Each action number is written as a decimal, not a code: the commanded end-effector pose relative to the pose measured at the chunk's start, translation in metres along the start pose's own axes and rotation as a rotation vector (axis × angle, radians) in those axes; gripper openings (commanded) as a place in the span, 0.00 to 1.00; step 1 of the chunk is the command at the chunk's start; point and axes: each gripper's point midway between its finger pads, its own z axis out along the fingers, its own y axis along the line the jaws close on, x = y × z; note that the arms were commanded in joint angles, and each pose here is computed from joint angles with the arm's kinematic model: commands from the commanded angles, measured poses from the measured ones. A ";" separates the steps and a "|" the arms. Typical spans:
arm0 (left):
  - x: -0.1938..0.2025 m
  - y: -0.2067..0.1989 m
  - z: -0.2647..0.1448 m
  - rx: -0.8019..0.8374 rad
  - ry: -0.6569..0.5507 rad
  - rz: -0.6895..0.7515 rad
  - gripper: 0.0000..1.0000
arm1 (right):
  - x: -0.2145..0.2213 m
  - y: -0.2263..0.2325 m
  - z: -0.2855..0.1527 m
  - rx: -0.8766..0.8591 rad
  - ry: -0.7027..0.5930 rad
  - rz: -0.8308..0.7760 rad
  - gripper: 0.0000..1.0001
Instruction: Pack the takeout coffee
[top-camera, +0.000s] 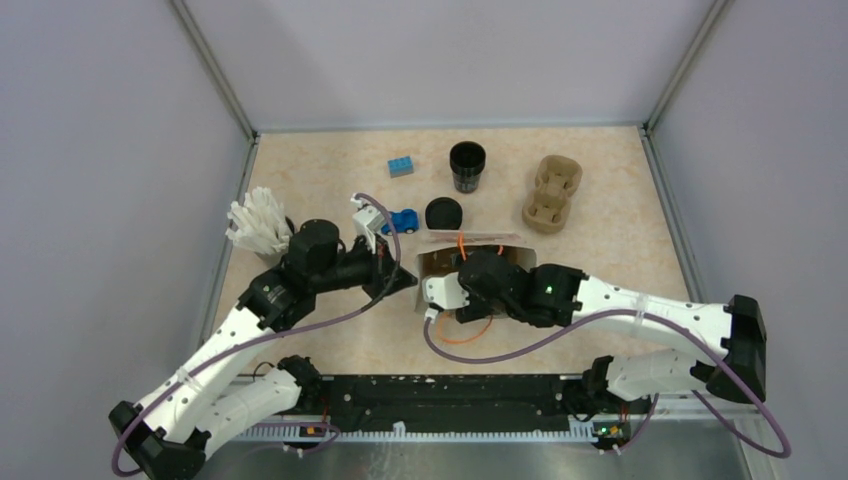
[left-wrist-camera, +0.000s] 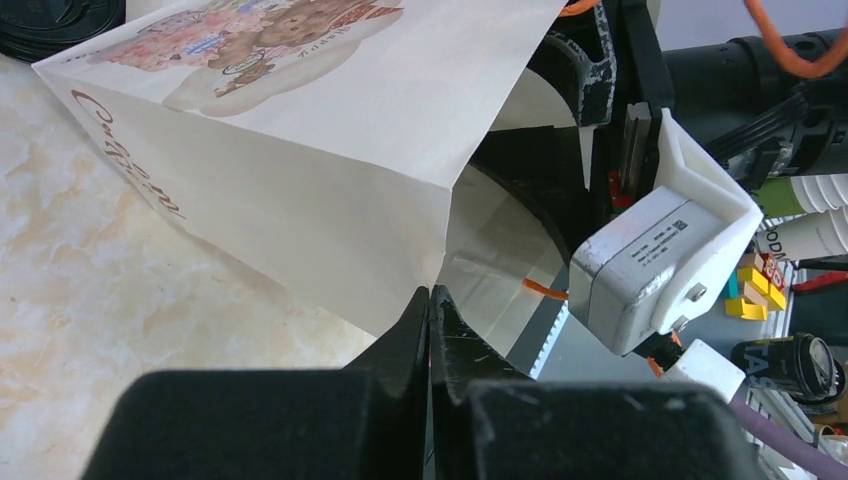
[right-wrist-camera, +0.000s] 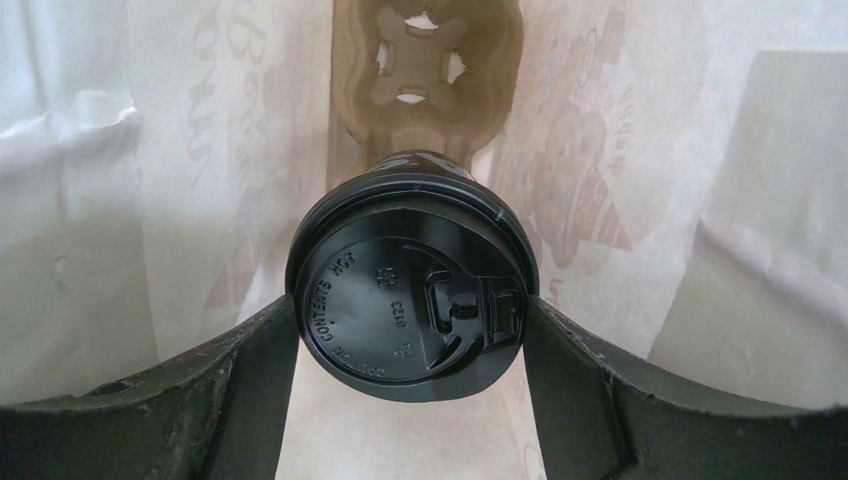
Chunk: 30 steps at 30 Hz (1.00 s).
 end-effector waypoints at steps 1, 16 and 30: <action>-0.008 -0.009 0.001 0.056 -0.043 0.014 0.00 | -0.013 -0.011 0.005 0.062 -0.049 -0.059 0.61; 0.000 -0.011 -0.002 0.069 -0.029 0.015 0.00 | -0.008 -0.014 0.033 0.057 -0.013 -0.082 0.61; 0.004 -0.010 -0.005 0.067 -0.027 0.008 0.00 | 0.008 -0.039 0.007 0.089 0.054 -0.079 0.61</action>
